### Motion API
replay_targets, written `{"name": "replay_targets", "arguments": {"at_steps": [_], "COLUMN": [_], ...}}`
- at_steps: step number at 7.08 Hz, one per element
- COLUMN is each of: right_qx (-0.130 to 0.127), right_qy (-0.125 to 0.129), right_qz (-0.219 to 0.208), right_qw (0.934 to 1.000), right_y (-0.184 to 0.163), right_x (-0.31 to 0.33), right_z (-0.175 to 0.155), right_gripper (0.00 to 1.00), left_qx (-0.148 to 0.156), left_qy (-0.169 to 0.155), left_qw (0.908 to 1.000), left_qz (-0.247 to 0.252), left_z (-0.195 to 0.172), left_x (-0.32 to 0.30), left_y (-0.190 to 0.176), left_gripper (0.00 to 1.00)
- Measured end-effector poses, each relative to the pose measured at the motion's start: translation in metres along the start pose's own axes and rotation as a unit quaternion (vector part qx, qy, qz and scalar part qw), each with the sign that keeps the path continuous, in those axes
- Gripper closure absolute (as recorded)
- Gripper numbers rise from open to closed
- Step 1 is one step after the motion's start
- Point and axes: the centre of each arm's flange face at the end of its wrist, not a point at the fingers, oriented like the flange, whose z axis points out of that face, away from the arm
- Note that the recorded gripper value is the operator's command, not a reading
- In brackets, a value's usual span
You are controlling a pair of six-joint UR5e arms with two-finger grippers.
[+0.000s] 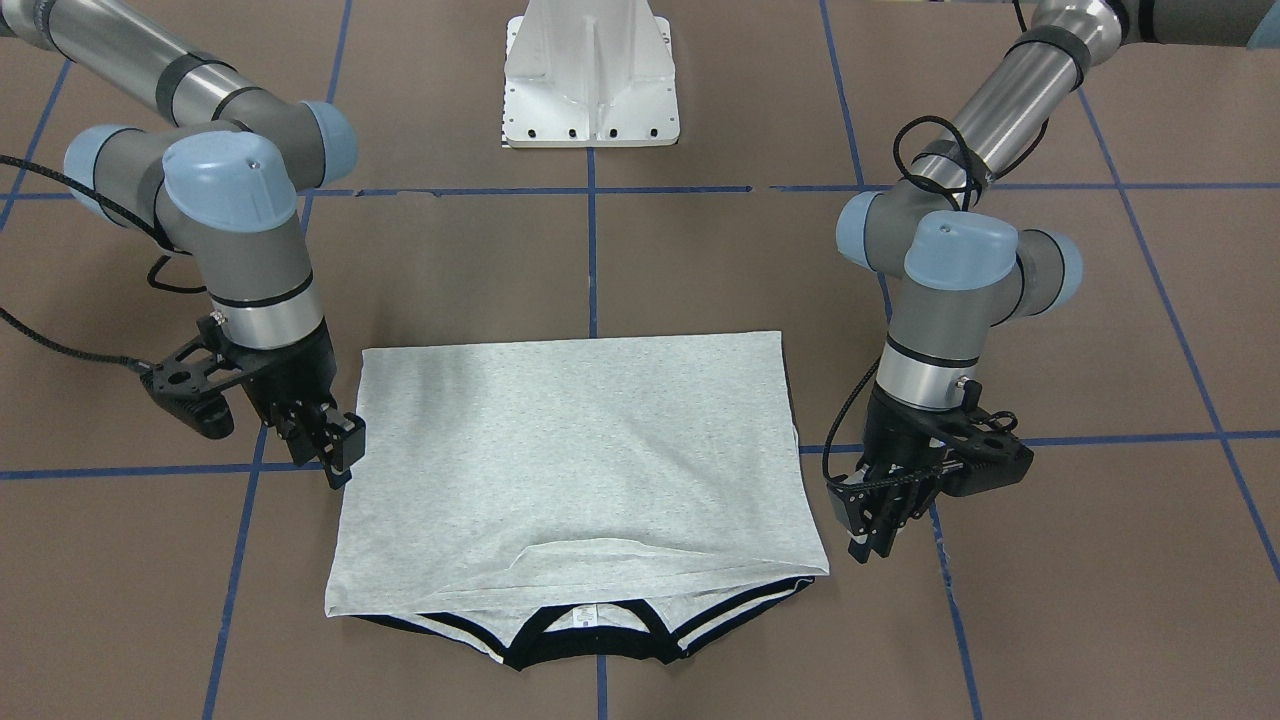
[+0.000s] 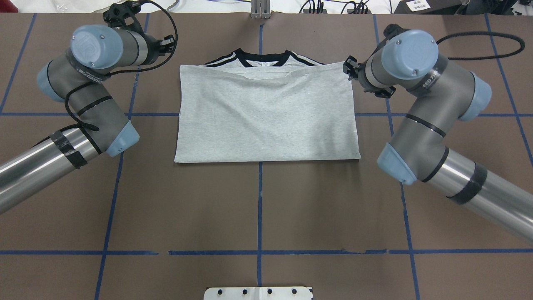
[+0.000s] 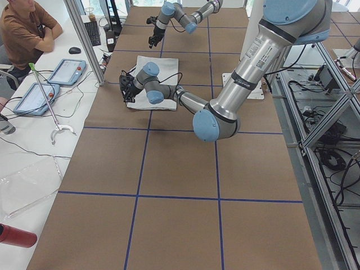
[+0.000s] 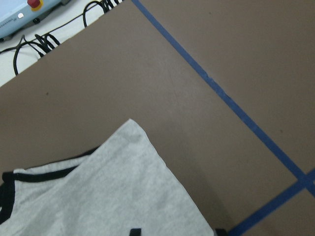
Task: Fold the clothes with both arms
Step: 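Lower the right gripper to the folded shirt corner nearest it and grasp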
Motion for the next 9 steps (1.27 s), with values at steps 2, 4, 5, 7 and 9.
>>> {"name": "replay_targets", "arguments": {"at_steps": [2, 4, 5, 7, 9], "right_qx": [-0.027, -0.048, -0.055, -0.06, -0.059], "right_qy": [0.01, 0.02, 0.027, 0.043, 0.058], "right_qz": [0.025, 0.039, 0.052, 0.073, 0.084], "right_qw": [0.9993, 0.9979, 0.9968, 0.9946, 0.993], "right_y": [0.043, 0.07, 0.082, 0.102, 0.107], "right_x": [0.024, 0.045, 0.054, 0.068, 0.083], "right_z": [0.005, 0.005, 0.007, 0.017, 0.026], "right_gripper": [0.32, 0.31, 0.29, 0.29, 0.3], "left_qx": [-0.045, -0.073, -0.076, -0.078, -0.078], "left_qy": [0.012, 0.035, 0.043, 0.045, 0.043], "left_qw": [0.9989, 0.9967, 0.9962, 0.996, 0.996], "left_qz": [-0.001, -0.001, 0.0, 0.002, 0.002], "left_z": [-0.005, -0.016, -0.019, -0.018, -0.017], "left_x": [-0.002, -0.001, -0.003, -0.006, -0.007], "left_y": [0.004, 0.01, 0.012, 0.013, 0.013], "left_gripper": [0.6, 0.6, 0.6, 0.6, 0.6]}}
